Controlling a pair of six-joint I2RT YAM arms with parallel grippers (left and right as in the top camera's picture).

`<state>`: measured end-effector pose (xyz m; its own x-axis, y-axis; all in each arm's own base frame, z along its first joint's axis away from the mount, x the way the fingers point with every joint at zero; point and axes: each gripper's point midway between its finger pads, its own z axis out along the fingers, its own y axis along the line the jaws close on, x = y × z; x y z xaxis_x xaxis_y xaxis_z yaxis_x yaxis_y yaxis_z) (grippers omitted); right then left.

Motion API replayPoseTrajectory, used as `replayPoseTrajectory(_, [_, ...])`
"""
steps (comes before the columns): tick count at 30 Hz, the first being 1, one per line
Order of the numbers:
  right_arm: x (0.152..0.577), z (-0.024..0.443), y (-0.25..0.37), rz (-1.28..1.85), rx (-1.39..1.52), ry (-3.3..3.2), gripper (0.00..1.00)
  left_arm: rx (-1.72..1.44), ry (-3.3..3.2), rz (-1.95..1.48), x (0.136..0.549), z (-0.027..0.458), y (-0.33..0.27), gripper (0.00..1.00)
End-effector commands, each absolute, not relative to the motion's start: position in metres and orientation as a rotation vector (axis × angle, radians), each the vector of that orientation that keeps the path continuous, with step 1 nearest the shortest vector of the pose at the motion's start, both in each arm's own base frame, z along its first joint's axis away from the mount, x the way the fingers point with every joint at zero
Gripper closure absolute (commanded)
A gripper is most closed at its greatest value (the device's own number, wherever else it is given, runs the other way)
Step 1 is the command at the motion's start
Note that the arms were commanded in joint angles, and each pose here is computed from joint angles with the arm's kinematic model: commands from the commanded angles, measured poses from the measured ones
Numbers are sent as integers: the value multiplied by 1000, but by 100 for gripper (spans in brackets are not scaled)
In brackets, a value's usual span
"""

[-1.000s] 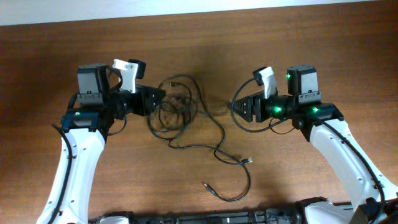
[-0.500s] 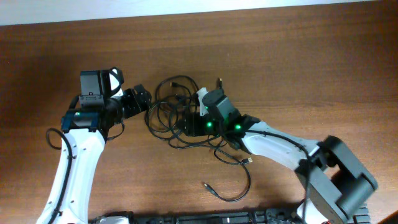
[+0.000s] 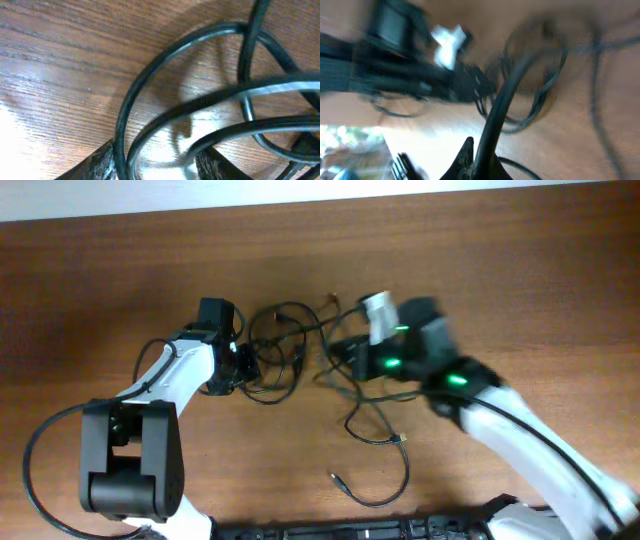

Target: Untangle cables

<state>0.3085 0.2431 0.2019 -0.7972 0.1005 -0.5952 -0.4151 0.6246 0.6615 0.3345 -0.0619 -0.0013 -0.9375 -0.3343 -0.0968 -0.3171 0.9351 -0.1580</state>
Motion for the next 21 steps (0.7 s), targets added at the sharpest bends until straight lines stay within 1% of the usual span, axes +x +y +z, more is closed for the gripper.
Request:
replayPoseTrajectory(1, [306, 306, 166, 968, -198, 1905, 96, -544, 3071, -112, 310, -39, -51, 49])
replayPoseTrajectory(3, [298, 348, 119, 836, -140, 1751, 96, -543, 3071, -112, 310, -39, -51, 49])
replayPoseTrajectory(4, [293, 371, 74, 698, -28, 1659, 96, -543, 3070, -113, 310, -39, -51, 49])
replayPoseTrajectory(6, [289, 396, 14, 499, 88, 1541, 96, -543, 3074, -112, 309, -39, -52, 47])
replayPoseTrajectory(9, [295, 418, -29, 376, 164, 1475, 96, -544, 3073, -111, 310, -39, -51, 46])
replayPoseTrajectory(12, [319, 455, -46, 280, 107, 1531, 96, -543, 3073, -111, 310, -39, -51, 47])
replayPoseTrajectory(13, [330, 468, -52, 245, 93, 1581, 96, -544, 3073, -112, 310, -39, -51, 53])
replayPoseTrajectory(15, [351, 480, -72, 158, 128, 1722, 96, -543, 3073, -112, 310, -39, -51, 69])
replayPoseTrajectory(16, [356, 484, -75, 166, 140, 1768, 96, -542, 3073, -112, 310, -39, -52, 74])
replayPoseTrajectory(17, [363, 493, -76, 175, 144, 1787, 96, -542, 3073, -112, 310, -39, -52, 83])
replayPoseTrajectory(18, [370, 501, -80, 161, 149, 1779, 96, -542, 3073, -112, 310, -39, -52, 80])
replayPoseTrajectory(19, [375, 503, -93, 102, 189, 1767, 96, -542, 3073, -112, 310, -39, -52, 66])
replayPoseTrajectory(20, [382, 502, -108, 13, 202, 1761, 96, -542, 3073, -112, 310, -39, -52, 39])
replayPoseTrajectory(21, [396, 495, -129, -134, 172, 1773, 96, -542, 3073, -112, 310, -39, -52, 5])
